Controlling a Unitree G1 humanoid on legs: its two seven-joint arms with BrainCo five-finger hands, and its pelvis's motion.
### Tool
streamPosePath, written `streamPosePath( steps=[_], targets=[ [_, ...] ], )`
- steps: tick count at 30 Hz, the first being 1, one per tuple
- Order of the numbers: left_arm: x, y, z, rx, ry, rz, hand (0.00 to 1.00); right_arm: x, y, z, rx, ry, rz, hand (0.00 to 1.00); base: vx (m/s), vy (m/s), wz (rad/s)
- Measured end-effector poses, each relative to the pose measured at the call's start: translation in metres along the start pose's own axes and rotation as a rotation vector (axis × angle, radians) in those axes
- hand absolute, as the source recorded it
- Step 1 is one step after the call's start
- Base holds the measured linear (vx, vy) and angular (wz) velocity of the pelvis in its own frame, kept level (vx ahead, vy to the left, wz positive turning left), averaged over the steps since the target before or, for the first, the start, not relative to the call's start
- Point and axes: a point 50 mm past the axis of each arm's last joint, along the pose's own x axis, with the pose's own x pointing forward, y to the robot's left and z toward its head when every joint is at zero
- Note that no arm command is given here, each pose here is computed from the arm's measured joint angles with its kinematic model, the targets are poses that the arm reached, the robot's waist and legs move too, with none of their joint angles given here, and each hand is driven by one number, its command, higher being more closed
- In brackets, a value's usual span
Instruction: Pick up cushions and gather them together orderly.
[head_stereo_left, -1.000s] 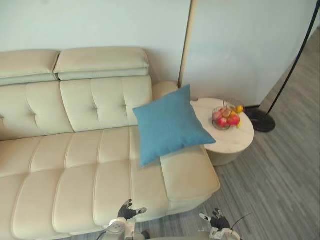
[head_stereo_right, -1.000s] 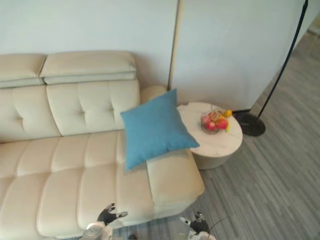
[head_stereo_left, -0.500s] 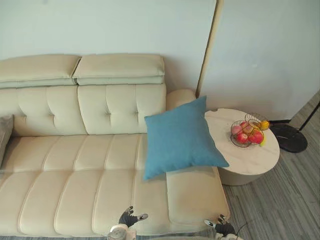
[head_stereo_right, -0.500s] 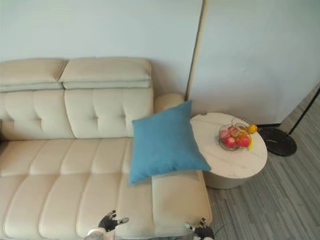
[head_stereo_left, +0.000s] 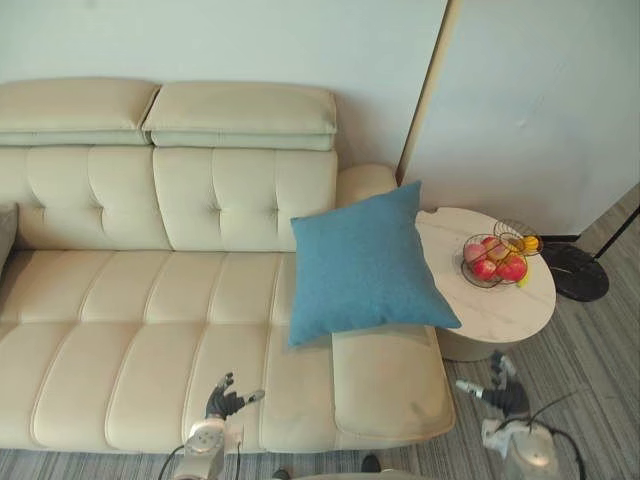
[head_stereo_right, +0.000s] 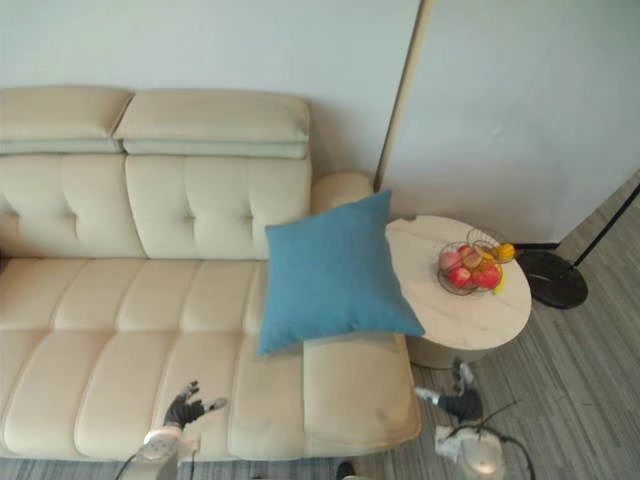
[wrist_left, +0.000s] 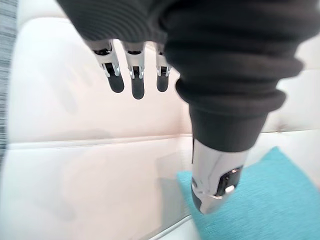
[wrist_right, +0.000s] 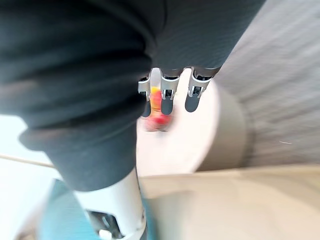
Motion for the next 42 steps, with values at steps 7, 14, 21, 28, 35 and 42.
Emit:
streamPosePath(
  steps=[7,14,21,28,35,42],
  targets=[
    [0.028,-0.028,0.114,-0.129,-0.331,-0.012,0.00,0.056,0.023,0.119,0.052,-0.398,0.005,0.00,-0.20,-0.030,0.01],
    [0.024,-0.058,0.213,-0.277,-0.577,-0.050,0.00,0.069,0.050,0.193,0.145,-0.597,0.036,0.00,-0.14,-0.032,0.02],
    [0.022,-0.053,0.271,-0.427,-0.659,0.003,0.00,0.073,0.055,0.269,0.308,-0.750,-0.039,0.00,-0.05,-0.015,0.05],
    [0.011,-0.052,0.313,-0.494,-0.742,-0.012,0.00,0.073,0.051,0.303,0.394,-0.807,-0.107,0.00,0.03,-0.007,0.02],
    [0.012,-0.044,0.331,-0.512,-0.743,0.006,0.00,0.087,0.046,0.322,0.443,-0.742,-0.132,0.00,0.04,-0.014,-0.07],
    [0.007,-0.041,0.352,-0.530,-0.762,0.004,0.00,0.094,0.039,0.340,0.443,-0.715,-0.156,0.00,0.03,-0.017,-0.11]
  ],
)
